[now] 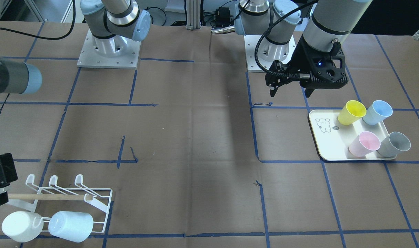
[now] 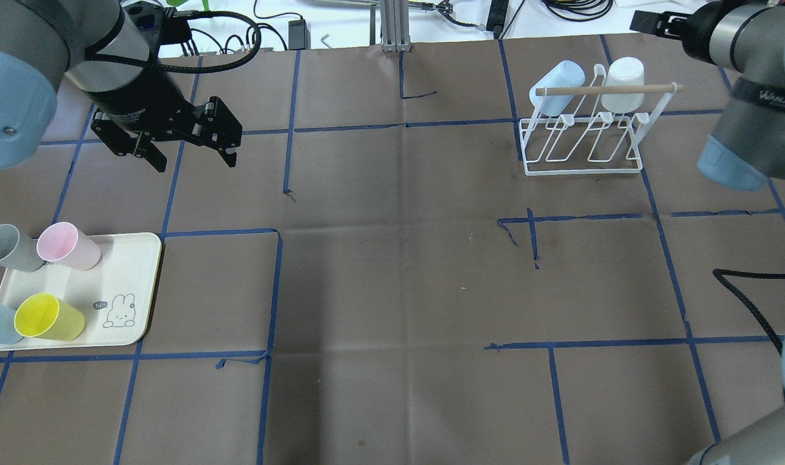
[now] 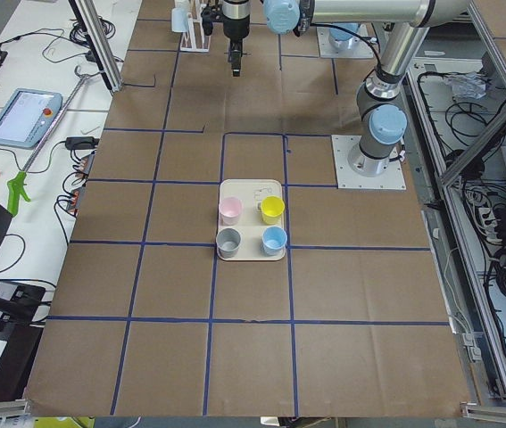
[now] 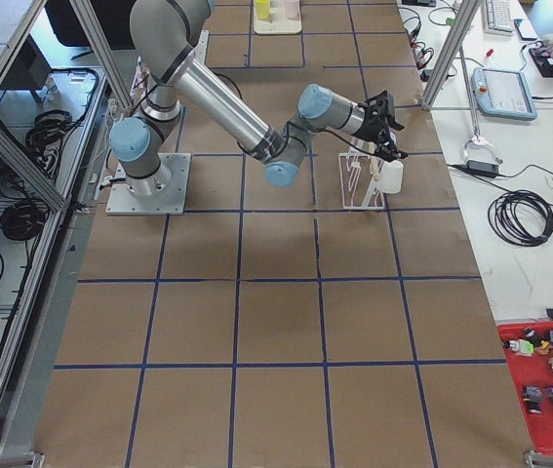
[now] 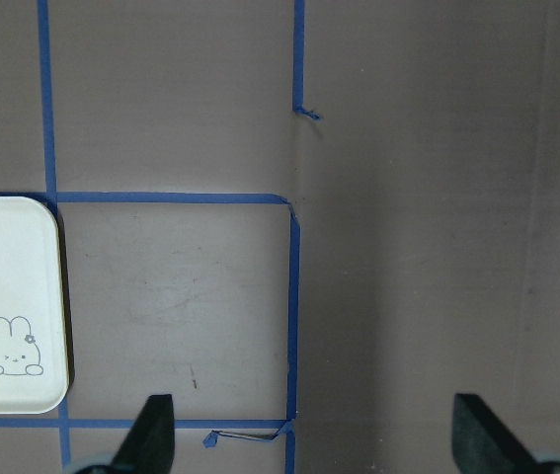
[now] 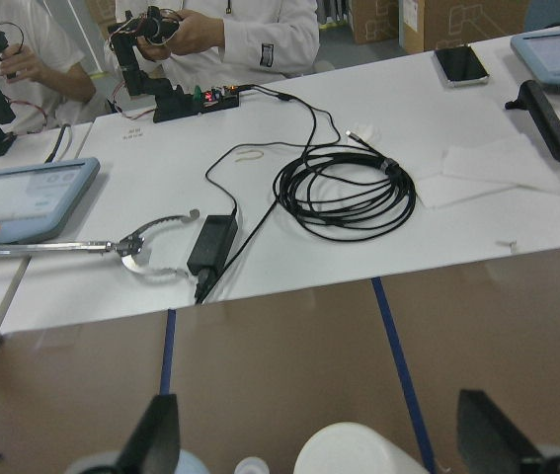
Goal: Transfer IKEA cup to right arm and place on rack
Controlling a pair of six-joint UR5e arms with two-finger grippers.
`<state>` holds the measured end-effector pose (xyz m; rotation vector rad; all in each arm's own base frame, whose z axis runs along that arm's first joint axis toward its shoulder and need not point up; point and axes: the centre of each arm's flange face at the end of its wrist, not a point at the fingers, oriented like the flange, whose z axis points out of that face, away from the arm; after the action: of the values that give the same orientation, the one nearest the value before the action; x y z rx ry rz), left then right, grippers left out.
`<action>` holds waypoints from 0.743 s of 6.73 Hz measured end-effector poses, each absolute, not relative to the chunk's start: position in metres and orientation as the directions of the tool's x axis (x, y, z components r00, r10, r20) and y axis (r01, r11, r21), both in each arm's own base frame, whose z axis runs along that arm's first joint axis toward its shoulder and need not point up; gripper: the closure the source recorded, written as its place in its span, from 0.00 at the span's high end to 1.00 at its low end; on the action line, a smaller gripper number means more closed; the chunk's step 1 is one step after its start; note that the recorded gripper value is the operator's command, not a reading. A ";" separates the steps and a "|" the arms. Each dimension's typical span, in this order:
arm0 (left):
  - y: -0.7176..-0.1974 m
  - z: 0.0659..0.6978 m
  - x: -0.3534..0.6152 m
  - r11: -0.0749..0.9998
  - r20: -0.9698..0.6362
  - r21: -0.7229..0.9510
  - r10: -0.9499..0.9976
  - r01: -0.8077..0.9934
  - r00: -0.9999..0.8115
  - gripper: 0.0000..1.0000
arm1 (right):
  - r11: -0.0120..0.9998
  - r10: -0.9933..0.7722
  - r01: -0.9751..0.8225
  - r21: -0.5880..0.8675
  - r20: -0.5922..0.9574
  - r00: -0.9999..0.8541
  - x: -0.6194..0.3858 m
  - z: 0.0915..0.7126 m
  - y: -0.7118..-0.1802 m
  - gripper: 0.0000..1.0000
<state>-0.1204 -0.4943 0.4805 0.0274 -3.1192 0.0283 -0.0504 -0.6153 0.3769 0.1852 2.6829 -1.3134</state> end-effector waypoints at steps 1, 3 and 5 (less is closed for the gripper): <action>-0.494 0.480 -0.120 1.000 0.022 -0.018 -0.017 -0.018 -1.000 0.99 | 0.680 0.053 0.183 -0.710 -0.201 -0.978 -0.034 0.397 -0.602 1.00; -0.494 0.481 -0.121 1.000 0.022 -0.018 -0.017 -0.017 -1.000 0.99 | 0.814 0.098 0.180 -0.552 -0.175 -0.980 0.006 0.429 -0.563 1.00; -0.494 0.481 -0.121 1.000 0.022 -0.019 -0.017 -0.017 -1.000 0.99 | 0.917 0.093 0.155 -0.368 -0.179 -0.979 0.048 0.444 -0.519 1.00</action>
<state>-0.1206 -0.4944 0.4808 0.0267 -3.1196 0.0305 0.0477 -0.5190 0.4438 0.1901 2.9202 -0.5802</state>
